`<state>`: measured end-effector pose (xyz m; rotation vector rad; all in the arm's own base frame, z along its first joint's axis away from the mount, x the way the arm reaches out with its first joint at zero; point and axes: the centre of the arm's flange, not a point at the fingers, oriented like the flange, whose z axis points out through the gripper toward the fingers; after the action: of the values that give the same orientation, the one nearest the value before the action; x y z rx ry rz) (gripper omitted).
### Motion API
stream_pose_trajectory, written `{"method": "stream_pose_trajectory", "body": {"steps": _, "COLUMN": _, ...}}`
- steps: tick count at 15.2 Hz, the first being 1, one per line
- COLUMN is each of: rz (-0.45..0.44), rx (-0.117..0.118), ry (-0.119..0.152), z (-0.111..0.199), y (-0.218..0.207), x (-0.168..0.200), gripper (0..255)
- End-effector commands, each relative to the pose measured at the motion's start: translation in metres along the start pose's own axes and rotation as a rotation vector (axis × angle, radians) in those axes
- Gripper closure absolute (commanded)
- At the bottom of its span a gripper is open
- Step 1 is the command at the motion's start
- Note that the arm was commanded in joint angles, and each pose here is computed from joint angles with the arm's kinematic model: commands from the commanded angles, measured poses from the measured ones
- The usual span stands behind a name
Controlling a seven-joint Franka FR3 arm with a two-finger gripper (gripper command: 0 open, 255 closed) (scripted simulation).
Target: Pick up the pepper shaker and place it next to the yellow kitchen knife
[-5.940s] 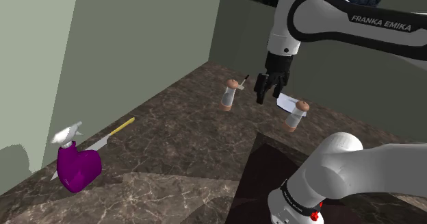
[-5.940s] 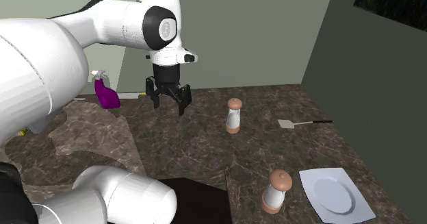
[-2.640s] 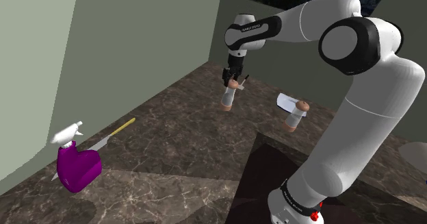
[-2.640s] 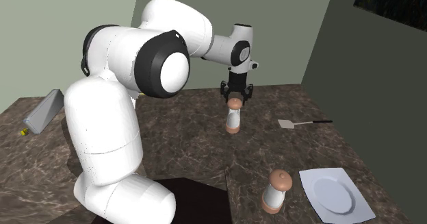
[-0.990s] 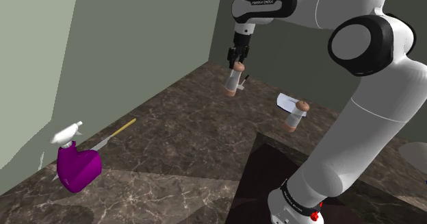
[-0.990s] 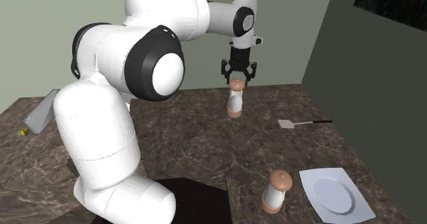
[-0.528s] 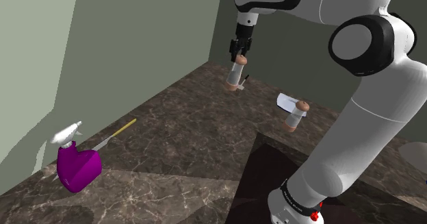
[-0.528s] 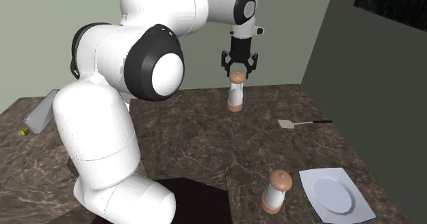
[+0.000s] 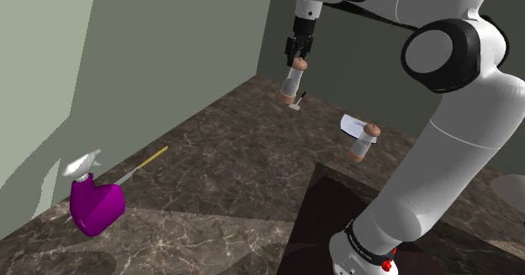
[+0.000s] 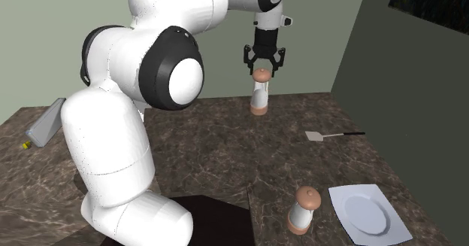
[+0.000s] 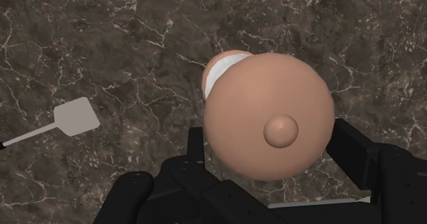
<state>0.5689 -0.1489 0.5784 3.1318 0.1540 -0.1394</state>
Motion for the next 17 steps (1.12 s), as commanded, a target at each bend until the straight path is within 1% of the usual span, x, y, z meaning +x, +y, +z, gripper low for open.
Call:
{"method": "stream_pose_trajectory", "body": {"steps": 1, "rz": 0.0, "rx": 0.0, "ry": 0.0, "z": -0.012, "y": -0.001, "x": -0.001, "gripper": 255}}
{"method": "stream_pose_trajectory", "body": {"steps": 14, "rz": 0.0, "rx": 0.0, "ry": 0.0, "z": -0.078, "y": -0.001, "x": -0.007, "gripper": 255}}
{"method": "stream_pose_trajectory", "body": {"steps": 17, "rz": 0.0, "rx": 0.0, "ry": 0.0, "z": -0.069, "y": -0.04, "x": -0.009, "gripper": 255}}
